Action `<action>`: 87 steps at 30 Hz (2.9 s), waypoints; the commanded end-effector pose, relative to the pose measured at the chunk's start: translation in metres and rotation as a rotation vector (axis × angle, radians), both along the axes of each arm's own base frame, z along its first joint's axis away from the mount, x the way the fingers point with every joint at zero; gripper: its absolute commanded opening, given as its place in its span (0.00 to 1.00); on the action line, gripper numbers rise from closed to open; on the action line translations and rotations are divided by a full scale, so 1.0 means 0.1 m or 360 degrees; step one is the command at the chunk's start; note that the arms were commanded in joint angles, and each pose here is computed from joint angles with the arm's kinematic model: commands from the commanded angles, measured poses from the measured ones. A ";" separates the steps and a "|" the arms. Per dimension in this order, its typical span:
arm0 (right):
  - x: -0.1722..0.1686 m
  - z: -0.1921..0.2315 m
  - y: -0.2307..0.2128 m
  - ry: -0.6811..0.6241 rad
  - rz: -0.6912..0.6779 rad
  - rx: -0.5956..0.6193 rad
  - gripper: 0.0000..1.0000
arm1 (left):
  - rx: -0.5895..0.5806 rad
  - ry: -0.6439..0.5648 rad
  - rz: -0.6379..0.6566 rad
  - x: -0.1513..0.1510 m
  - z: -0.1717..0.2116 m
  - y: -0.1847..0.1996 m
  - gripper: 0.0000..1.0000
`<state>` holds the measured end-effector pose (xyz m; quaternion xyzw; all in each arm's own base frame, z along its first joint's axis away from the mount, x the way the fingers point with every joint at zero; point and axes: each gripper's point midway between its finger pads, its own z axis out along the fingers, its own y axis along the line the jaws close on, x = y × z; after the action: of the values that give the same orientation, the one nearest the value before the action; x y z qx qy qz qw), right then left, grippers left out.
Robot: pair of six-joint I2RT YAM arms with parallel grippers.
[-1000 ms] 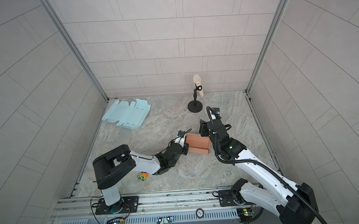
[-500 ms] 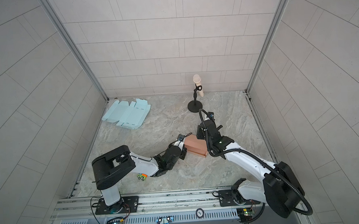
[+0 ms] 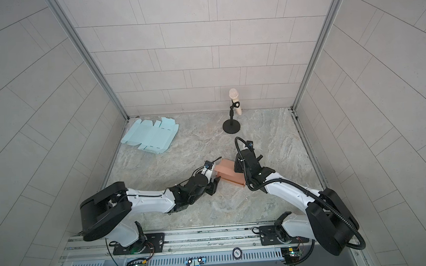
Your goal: Fold the paper box
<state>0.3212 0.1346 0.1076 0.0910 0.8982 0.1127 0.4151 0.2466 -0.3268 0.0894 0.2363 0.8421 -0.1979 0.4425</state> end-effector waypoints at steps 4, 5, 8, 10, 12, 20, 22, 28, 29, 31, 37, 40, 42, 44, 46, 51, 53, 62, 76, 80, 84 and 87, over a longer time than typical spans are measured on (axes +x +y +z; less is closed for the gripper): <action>-0.09 -0.10 -0.05 0.0015 -0.0016 -0.0023 0.49 | 0.0061 0.0503 -0.0293 -0.61 0.20 0.20 0.93; -0.10 -0.10 -0.05 0.0018 -0.0014 -0.0027 0.49 | 0.0052 0.0512 -0.0302 -0.62 0.28 0.23 0.95; -0.13 -0.14 -0.06 0.0029 -0.0006 -0.0033 0.50 | -0.0071 0.0497 -0.0299 -0.52 0.63 0.29 0.98; -0.15 -0.18 -0.06 0.0039 0.0001 -0.0039 0.50 | -0.0144 0.0446 -0.0246 -0.34 0.81 0.33 0.98; -0.17 -0.20 -0.07 0.0042 -0.0005 -0.0040 0.50 | -0.0188 0.0404 -0.0170 -0.09 0.91 0.35 0.98; -0.20 -0.22 -0.08 0.0041 -0.0005 -0.0059 0.50 | -0.0300 0.0467 -0.0010 0.83 0.75 0.03 0.81; -0.21 -0.23 -0.08 0.0051 0.0001 -0.0067 0.50 | -0.0279 0.0515 -0.0030 0.91 0.62 -0.09 0.78; -0.26 -0.33 -0.08 0.0075 0.0005 -0.0085 0.50 | -0.0217 0.0663 -0.0102 0.87 0.20 -0.27 0.73; -0.27 -0.35 -0.09 0.0085 0.0007 -0.0095 0.50 | -0.0186 0.0676 -0.0104 0.85 0.13 -0.27 0.72; -0.26 -0.36 -0.08 0.0094 0.0013 -0.0106 0.50 | -0.0150 0.0702 -0.0110 0.80 0.02 -0.25 0.71; -0.25 -0.38 -0.09 0.0114 0.0024 -0.0155 0.50 | -0.0084 0.0759 -0.0122 0.65 -0.23 -0.19 0.66; -0.25 -0.40 -0.10 0.0123 0.0025 -0.0178 0.50 | -0.0064 0.0777 -0.0136 0.58 -0.29 -0.19 0.64; -0.25 -0.40 -0.10 0.0130 0.0026 -0.0183 0.50 | -0.0052 0.0784 -0.0138 0.55 -0.32 -0.19 0.63; -0.25 -0.37 -0.09 0.0122 0.0030 -0.0177 0.50 | -0.0042 0.0789 -0.0137 0.53 -0.35 -0.18 0.61; -0.25 -0.32 -0.10 0.0109 0.0030 -0.0176 0.50 | -0.0033 0.0799 -0.0138 0.50 -0.39 -0.17 0.60; -0.30 -0.20 -0.16 0.0078 0.0035 -0.0191 0.57 | 0.0002 0.0810 -0.0143 0.44 -0.46 -0.17 0.58; -0.35 -0.17 -0.19 0.0083 0.0032 -0.0167 0.60 | 0.0001 0.0814 -0.0141 0.43 -0.48 -0.17 0.58; -0.56 -0.25 -0.31 0.0163 0.0006 0.0004 0.66 | 0.0012 0.0808 -0.0147 0.36 -0.51 -0.15 0.54; -0.50 -0.42 -0.16 0.0263 0.0085 0.0214 0.67 | -0.0029 0.0777 -0.0165 0.27 -0.44 -0.17 0.47; -0.45 -0.40 -0.08 0.0247 0.0132 0.0246 0.66 | -0.0034 0.0770 -0.0164 0.25 -0.42 -0.15 0.45; -0.40 -0.38 -0.04 0.0250 0.0172 0.0220 0.66 | -0.0038 0.0762 -0.0155 0.24 -0.41 -0.13 0.41; -0.37 -0.42 0.00 0.0281 0.0201 0.0190 0.65 | -0.0023 0.0759 -0.0123 0.27 -0.45 -0.09 0.39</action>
<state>0.2751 0.1276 0.0576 0.0805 0.9305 0.1760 0.3109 0.2763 -0.3459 0.0498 0.2162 0.9048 -0.2893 0.2257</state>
